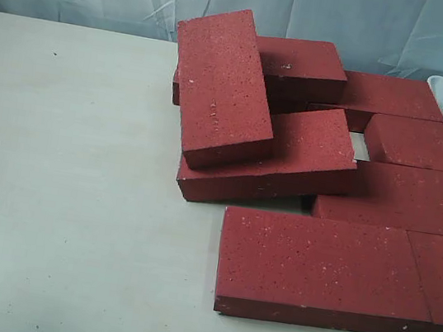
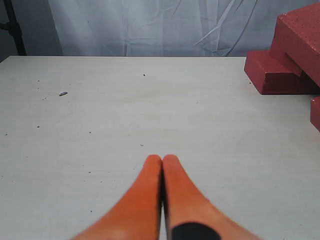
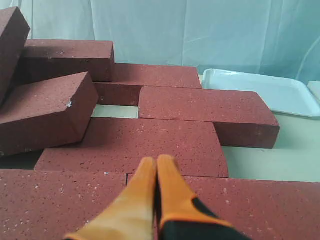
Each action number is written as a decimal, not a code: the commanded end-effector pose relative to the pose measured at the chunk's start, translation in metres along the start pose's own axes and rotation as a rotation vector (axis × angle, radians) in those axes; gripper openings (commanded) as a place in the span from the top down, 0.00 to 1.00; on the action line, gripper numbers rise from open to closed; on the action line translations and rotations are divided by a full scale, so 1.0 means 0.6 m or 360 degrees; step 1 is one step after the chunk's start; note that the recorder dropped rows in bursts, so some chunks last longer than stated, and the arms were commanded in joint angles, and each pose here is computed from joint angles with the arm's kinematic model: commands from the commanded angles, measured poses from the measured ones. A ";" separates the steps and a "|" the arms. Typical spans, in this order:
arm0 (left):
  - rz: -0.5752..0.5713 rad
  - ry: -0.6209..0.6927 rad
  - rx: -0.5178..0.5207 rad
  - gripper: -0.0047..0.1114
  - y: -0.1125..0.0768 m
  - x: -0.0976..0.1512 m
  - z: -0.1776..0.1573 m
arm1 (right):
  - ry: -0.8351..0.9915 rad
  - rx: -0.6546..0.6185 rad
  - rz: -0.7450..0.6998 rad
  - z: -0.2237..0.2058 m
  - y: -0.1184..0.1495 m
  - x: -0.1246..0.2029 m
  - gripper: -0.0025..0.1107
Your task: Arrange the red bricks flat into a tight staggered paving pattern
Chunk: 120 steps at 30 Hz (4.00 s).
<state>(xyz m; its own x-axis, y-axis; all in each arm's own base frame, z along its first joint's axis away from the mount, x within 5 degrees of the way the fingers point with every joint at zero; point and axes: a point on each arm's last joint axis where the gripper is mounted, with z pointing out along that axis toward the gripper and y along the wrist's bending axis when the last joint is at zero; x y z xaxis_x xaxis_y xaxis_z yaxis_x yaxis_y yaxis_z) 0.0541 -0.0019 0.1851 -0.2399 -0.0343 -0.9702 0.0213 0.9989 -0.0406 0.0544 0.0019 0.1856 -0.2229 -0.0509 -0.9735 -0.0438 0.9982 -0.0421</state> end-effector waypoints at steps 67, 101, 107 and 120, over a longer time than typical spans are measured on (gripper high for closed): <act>-0.0004 -0.0023 -0.0005 0.96 0.000 0.000 0.000 | -0.0628 0.0033 -0.0007 -0.063 -0.012 -0.271 0.99; -0.0004 -0.0023 -0.0005 0.96 0.000 0.000 0.000 | 0.0905 -0.0443 0.0179 0.319 0.068 -0.313 0.99; -0.0004 -0.0023 -0.0005 0.96 0.000 0.000 0.000 | 0.1071 -0.0569 0.0043 0.409 0.140 -0.276 0.99; -0.0004 -0.0023 -0.0005 0.96 0.000 0.000 0.000 | 0.1108 -0.0679 -0.0044 0.480 0.227 -0.226 0.99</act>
<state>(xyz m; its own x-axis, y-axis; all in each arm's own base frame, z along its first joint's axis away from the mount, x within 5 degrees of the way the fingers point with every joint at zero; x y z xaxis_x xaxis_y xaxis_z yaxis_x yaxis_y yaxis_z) 0.0541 -0.0019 0.1851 -0.2399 -0.0343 -0.9702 0.0213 0.9989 -0.0406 0.3547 0.1473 0.2515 -0.7813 -0.2105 -0.5876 -0.3775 0.9091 0.1762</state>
